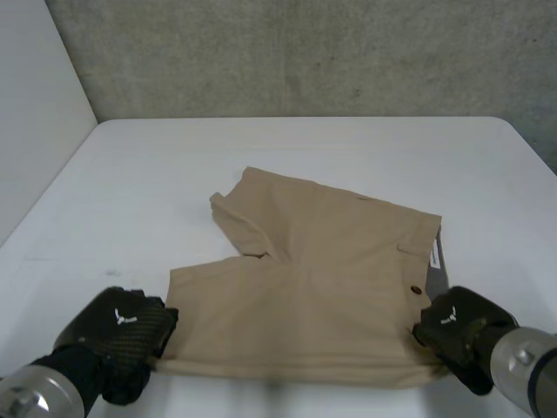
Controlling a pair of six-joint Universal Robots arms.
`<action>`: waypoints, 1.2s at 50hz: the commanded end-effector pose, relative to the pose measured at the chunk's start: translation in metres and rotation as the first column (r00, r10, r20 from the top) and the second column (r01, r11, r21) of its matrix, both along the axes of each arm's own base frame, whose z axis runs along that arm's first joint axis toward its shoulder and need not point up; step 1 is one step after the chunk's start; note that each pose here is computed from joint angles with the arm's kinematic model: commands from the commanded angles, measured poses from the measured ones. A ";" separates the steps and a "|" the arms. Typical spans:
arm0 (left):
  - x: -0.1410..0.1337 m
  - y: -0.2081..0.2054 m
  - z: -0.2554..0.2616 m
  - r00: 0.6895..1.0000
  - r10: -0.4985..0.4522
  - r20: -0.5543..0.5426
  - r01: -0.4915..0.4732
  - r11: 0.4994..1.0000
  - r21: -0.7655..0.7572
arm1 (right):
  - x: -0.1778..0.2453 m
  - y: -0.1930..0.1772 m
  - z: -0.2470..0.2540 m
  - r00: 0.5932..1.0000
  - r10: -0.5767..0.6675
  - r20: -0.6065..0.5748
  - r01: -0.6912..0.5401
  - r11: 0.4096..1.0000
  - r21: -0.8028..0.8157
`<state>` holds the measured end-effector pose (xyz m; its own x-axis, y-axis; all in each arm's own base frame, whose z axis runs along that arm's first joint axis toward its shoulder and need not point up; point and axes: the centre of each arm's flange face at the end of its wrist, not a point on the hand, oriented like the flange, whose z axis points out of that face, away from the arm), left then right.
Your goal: Fold the shorts.
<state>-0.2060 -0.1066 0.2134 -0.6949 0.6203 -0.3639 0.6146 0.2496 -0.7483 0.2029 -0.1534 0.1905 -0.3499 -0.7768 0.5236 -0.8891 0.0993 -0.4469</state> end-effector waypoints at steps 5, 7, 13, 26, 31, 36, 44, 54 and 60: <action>0.000 0.009 -0.004 0.999 -0.042 0.024 0.040 0.997 0.070 | -0.005 0.007 0.001 1.000 0.004 -0.008 -0.004 1.000 0.022; 0.000 0.009 0.001 0.999 -0.043 0.019 0.042 0.997 0.060 | -0.005 0.008 0.004 1.000 0.009 -0.007 -0.009 1.000 0.011; -0.013 -0.018 0.031 0.998 -0.043 -0.050 0.039 0.996 -0.080 | 0.000 -0.009 0.020 0.999 0.002 0.035 0.000 0.997 -0.076; -0.085 -0.146 0.023 0.994 -0.077 -0.074 0.049 0.946 -0.319 | 0.024 -0.092 0.027 0.953 -0.094 0.287 0.144 0.977 -0.159; -0.110 -0.190 0.002 0.994 -0.072 -0.085 0.038 0.935 -0.352 | 0.035 -0.121 0.019 0.931 -0.118 0.345 0.191 0.964 -0.184; -0.139 -0.232 -0.008 0.982 -0.105 -0.154 0.012 0.862 -0.507 | 0.038 -0.149 0.010 0.917 -0.153 0.367 0.263 0.926 -0.271; -0.168 -0.272 -0.025 0.968 -0.175 -0.181 0.001 0.720 -0.694 | 0.038 -0.192 -0.012 0.908 -0.205 0.364 0.360 0.826 -0.433; -0.181 -0.305 -0.061 0.965 -0.186 -0.186 -0.006 0.690 -0.723 | 0.048 -0.229 -0.051 0.944 -0.167 0.286 0.309 0.756 -0.578; -0.190 -0.301 -0.098 0.952 -0.268 -0.150 0.091 0.713 -0.695 | 0.053 -0.237 -0.064 0.956 -0.148 0.254 0.278 0.729 -0.626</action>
